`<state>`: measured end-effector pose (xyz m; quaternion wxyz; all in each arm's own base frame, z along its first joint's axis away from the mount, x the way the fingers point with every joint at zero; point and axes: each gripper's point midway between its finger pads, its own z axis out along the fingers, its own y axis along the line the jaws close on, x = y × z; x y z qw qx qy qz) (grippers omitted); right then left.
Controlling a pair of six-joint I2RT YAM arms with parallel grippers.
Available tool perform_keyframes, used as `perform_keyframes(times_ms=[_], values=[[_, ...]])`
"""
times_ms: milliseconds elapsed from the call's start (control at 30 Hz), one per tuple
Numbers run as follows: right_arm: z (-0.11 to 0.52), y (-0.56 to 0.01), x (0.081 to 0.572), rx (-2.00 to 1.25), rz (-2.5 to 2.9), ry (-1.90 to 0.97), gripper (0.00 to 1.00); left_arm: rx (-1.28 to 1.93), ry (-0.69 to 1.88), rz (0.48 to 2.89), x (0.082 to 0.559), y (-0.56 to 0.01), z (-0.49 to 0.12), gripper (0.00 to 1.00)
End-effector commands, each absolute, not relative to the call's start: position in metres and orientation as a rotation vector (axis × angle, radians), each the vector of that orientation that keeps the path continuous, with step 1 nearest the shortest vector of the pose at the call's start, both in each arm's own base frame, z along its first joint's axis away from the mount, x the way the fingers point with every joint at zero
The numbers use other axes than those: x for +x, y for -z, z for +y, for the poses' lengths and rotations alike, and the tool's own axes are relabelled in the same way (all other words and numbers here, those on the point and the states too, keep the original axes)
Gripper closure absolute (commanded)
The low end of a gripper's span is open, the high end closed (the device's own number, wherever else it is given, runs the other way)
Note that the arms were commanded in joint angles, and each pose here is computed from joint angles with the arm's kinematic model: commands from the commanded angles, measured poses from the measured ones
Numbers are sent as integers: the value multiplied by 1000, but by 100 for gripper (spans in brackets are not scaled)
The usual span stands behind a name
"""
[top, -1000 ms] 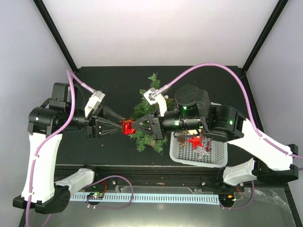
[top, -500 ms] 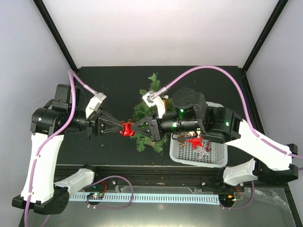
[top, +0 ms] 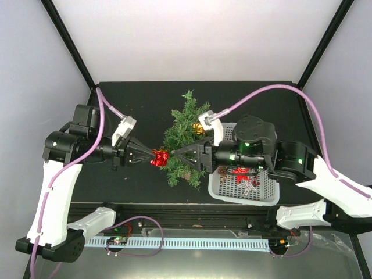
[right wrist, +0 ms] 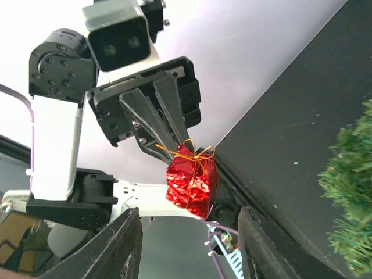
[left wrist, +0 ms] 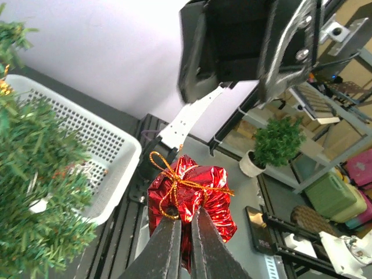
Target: Decorate the small christmas tree
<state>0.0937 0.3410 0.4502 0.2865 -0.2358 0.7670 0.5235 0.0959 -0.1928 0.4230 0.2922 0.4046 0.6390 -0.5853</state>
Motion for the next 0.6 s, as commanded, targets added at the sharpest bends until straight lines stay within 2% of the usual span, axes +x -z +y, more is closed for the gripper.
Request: perform_keyframes(times_ms=[0,367,567], values=[[312,-461,108,-473,1998,-1340,52,1107,1451,1732,115,-404,-195,98],[253,-443,121,-263,2009,-1234,50,1111,969,1776,176,-363,-184,99],[242,-431,121,-220,2028,-1217,50,1052,896,1750,194,-365,-184,98]])
